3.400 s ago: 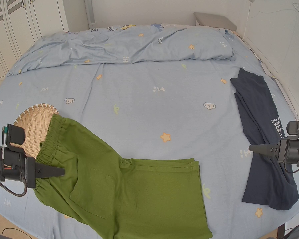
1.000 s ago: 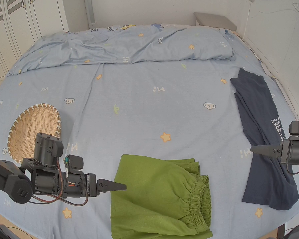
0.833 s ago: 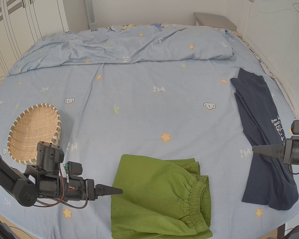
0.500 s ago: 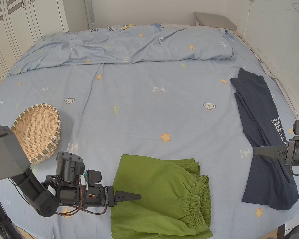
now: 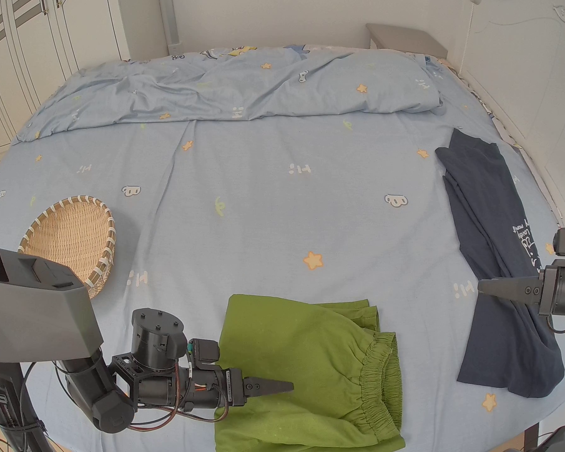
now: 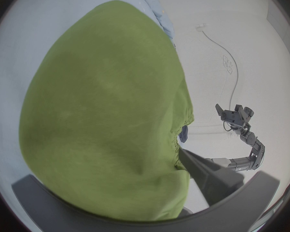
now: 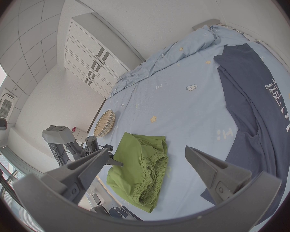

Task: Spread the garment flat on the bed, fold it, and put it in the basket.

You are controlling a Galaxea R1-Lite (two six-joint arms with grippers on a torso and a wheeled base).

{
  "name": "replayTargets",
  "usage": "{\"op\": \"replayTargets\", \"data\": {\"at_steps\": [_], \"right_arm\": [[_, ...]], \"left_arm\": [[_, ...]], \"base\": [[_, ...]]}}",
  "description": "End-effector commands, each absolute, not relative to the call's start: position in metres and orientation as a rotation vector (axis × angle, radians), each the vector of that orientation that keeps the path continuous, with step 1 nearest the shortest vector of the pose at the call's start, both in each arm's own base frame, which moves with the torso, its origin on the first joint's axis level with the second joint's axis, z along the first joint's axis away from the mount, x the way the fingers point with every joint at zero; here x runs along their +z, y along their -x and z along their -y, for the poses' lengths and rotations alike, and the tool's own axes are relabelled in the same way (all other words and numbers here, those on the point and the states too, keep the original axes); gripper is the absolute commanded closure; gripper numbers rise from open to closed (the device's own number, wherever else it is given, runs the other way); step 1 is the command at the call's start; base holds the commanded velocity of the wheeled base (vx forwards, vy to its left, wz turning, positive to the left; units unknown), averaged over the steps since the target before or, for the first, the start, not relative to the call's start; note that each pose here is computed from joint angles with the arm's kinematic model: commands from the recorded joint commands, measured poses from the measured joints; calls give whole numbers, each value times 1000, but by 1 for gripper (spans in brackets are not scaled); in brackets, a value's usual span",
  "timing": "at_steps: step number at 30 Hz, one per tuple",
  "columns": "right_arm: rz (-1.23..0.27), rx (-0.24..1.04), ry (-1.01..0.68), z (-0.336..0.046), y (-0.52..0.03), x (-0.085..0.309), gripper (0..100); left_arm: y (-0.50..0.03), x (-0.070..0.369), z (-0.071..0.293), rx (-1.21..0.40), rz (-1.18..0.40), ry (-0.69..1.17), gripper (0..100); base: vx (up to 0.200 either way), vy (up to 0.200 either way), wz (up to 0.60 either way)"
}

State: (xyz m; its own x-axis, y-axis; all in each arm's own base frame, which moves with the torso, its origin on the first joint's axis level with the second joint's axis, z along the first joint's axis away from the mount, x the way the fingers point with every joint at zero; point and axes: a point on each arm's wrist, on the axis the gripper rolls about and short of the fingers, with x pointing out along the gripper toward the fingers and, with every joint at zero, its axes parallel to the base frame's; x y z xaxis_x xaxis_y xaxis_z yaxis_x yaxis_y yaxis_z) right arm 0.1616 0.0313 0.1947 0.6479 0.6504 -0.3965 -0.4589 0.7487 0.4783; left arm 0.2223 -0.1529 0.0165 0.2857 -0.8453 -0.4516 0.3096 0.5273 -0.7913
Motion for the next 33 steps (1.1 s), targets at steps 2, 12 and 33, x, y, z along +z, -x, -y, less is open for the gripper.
{"op": "replayTargets", "data": {"at_steps": [2,12,33], "right_arm": [[-586,646,-353,-32,-163,195,0],[-508,670,-361,-35,-171,229,0],[-599,667,-359,-45,-184,211,0]], "left_arm": [[-222,12,151,-828,-1026,650,100],[-251,134,125,-723,-952,687,100],[-276,211,42,-607,-948,481,100]], "base": [[0,0,0],[0,0,0],[0,0,0]]}}
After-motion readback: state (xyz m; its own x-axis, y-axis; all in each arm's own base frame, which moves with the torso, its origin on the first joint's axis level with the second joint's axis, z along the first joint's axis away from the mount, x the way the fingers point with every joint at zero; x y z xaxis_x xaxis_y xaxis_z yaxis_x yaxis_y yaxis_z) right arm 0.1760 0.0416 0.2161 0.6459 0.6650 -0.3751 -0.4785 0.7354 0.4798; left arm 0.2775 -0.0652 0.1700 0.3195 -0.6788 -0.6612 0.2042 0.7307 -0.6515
